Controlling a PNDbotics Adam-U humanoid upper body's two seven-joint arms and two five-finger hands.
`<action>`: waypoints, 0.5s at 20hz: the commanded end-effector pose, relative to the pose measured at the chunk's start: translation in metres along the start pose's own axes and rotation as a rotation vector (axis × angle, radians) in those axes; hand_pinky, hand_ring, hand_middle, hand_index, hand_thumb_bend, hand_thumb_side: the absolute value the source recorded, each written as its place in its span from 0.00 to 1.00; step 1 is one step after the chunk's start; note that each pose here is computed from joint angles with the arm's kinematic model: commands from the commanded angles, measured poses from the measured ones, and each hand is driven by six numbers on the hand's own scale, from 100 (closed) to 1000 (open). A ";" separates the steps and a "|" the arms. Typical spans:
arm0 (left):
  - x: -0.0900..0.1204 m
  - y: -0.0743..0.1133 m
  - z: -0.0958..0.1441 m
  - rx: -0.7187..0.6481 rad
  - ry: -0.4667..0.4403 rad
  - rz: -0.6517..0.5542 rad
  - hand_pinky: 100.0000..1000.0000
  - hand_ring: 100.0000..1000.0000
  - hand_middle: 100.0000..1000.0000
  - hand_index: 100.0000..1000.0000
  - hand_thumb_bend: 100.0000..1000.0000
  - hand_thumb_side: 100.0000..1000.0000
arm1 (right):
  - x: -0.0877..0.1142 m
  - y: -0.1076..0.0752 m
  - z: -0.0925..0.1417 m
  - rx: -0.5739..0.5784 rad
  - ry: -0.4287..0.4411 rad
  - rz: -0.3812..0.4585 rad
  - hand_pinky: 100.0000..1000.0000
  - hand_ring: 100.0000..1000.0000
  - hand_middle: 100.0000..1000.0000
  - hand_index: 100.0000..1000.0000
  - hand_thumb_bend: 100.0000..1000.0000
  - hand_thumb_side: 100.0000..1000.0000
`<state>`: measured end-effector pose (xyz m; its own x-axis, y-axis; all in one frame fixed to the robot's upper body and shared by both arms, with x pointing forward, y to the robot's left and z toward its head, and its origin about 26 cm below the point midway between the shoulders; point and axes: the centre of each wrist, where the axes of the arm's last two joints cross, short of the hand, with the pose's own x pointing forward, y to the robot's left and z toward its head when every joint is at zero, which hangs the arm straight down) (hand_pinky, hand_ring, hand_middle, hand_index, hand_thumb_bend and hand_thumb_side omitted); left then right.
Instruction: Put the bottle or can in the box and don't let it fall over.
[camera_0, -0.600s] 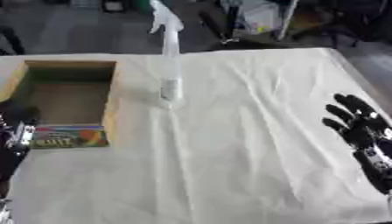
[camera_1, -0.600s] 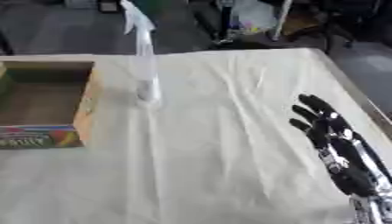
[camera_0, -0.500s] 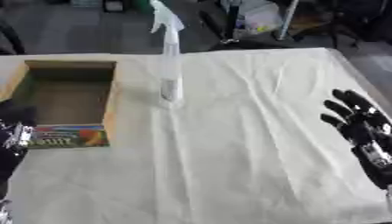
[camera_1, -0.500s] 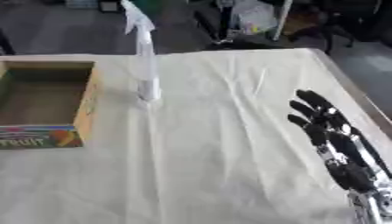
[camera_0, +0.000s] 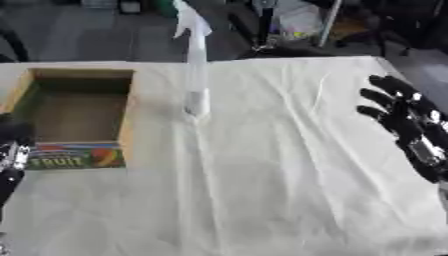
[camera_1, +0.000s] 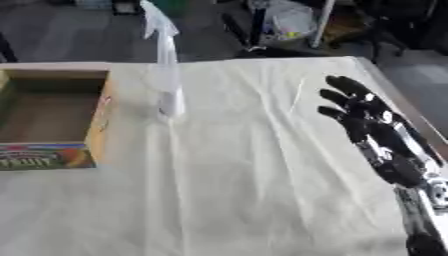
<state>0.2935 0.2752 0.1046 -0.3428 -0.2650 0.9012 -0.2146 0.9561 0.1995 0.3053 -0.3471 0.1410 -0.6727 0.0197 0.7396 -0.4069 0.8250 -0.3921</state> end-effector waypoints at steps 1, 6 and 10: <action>0.010 -0.003 -0.004 -0.013 -0.042 0.016 0.73 0.73 0.57 0.78 0.50 0.52 | 0.004 -0.024 -0.012 0.055 0.006 0.032 0.93 1.00 1.00 1.00 0.00 0.41; 0.015 -0.008 -0.007 -0.028 -0.061 0.038 0.73 0.73 0.57 0.78 0.50 0.52 | -0.003 -0.051 -0.037 0.102 0.045 0.015 0.93 1.00 1.00 1.00 0.00 0.41; 0.019 -0.010 -0.010 -0.031 -0.078 0.053 0.72 0.73 0.57 0.78 0.50 0.53 | -0.011 -0.067 -0.052 0.141 0.088 0.017 0.93 1.00 1.00 1.00 0.00 0.41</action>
<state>0.2984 0.2643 0.1133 -0.3850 -0.2269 0.8946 -0.1755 0.9696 0.1704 0.3706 -0.3622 0.1781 -0.6277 0.0512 0.7768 -0.4910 0.7484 -0.4460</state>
